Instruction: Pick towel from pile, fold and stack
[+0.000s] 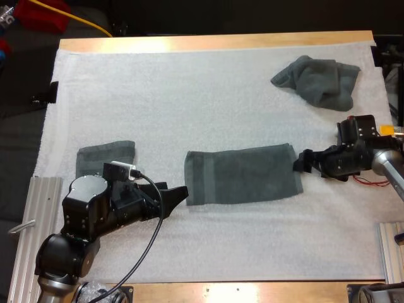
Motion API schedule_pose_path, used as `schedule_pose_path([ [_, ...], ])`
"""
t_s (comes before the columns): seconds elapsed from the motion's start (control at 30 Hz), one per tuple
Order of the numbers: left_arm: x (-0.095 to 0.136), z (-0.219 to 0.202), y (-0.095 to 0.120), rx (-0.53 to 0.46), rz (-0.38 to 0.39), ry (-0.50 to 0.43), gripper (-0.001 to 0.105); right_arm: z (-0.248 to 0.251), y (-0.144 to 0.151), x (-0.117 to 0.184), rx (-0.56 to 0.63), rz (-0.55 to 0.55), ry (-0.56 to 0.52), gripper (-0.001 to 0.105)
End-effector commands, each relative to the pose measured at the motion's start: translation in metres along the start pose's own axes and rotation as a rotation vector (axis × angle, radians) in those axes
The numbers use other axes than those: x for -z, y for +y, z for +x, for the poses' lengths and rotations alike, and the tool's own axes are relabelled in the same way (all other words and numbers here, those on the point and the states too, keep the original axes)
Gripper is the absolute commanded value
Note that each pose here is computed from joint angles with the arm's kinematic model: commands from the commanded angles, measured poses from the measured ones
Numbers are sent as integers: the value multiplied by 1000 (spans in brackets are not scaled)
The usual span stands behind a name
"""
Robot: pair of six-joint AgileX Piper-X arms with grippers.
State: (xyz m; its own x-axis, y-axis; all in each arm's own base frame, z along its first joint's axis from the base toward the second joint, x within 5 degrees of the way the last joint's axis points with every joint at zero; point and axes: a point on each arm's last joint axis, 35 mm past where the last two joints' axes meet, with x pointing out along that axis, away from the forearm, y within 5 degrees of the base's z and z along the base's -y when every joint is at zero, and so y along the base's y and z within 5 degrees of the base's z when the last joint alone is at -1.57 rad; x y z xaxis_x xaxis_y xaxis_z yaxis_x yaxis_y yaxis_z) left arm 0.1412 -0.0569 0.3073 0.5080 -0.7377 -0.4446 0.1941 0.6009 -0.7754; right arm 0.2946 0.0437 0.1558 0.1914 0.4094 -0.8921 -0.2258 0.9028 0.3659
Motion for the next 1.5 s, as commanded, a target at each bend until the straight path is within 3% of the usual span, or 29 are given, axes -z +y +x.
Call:
schedule_pose_path([
  [0.0, -1, -1, -3, 17, 11, -5, 65, -2, -1, -2, -7, -11, -12, 78],
  [0.33, -1, -1, -3, 22, 11, 0, 65, -2, -1, -2, -7, -48, -9, 78],
  [0.63, -1, -1, -3, 22, 8, 0, 65, 0, 8, -1, -107, -40, 1, 78],
  [0.87, -1, -1, -3, 22, 3, 0, 65, 8, 25, 0, -101, -80, 24, 78],
  [1.03, -1, -1, -4, 29, -4, 3, 65, 19, 28, 0, -82, -47, 49, 78],
  [1.17, -1, -1, -4, 37, -4, 10, 65, 31, 28, 3, -171, 16, 96, 78],
  [1.47, -1, -1, -4, 39, -4, 12, 65, 40, 45, 5, -294, 29, 135, 78],
])
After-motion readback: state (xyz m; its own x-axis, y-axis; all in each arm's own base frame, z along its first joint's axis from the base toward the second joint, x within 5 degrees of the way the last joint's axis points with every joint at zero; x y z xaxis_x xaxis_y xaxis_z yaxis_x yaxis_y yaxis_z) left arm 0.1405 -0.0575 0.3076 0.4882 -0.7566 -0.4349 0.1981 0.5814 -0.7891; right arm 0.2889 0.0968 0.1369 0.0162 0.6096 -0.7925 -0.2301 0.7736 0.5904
